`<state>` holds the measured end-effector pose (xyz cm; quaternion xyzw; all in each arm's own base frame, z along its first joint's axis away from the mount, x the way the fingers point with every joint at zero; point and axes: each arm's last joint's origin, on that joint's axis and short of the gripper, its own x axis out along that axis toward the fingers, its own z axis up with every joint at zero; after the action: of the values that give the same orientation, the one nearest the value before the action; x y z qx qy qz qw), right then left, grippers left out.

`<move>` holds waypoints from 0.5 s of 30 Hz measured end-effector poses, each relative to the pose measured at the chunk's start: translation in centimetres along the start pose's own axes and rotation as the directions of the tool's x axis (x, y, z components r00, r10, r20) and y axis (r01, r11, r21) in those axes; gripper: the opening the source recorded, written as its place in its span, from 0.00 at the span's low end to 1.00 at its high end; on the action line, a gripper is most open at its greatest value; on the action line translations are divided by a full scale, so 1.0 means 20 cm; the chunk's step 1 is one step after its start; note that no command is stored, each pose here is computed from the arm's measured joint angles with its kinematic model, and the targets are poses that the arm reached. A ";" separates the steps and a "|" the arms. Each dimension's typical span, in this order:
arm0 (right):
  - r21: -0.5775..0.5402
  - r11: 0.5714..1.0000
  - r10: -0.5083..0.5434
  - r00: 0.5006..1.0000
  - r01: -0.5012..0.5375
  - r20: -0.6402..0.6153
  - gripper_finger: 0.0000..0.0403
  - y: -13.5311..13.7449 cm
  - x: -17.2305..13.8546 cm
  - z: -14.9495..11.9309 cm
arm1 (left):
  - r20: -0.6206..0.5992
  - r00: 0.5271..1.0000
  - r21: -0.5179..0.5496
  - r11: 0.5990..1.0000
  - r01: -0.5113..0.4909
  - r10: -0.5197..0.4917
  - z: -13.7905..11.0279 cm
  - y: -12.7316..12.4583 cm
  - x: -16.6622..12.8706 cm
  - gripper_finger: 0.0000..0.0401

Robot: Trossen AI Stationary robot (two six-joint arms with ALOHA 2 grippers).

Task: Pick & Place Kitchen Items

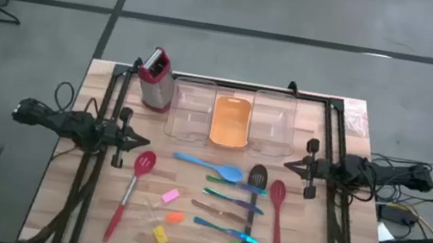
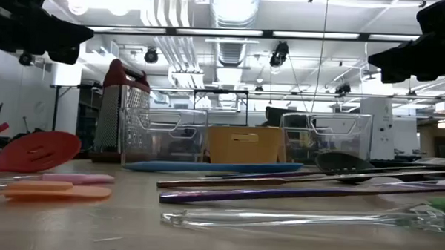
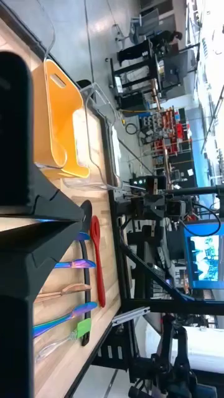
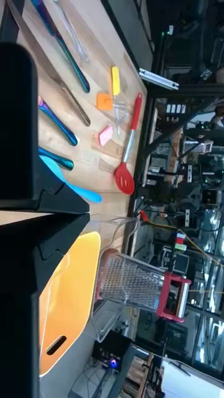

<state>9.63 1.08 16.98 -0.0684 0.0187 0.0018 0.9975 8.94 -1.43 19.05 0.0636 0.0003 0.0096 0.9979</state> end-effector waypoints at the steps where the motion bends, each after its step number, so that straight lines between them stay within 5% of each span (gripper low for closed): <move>1: 0.000 1.000 0.000 1.000 0.000 0.000 0.02 0.00 0.00 0.00 | 0.000 1.000 0.000 1.000 0.000 0.000 0.00 0.00 0.00 0.05; 15: 0.000 1.000 0.000 1.000 0.000 0.000 0.02 0.00 0.00 0.00 | 0.000 1.000 0.000 1.000 0.000 0.000 0.00 0.00 0.00 0.05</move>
<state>9.63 1.08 16.98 -0.0686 0.0185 0.0019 0.9975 8.94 -1.43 19.06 0.0637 0.0004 0.0096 0.9979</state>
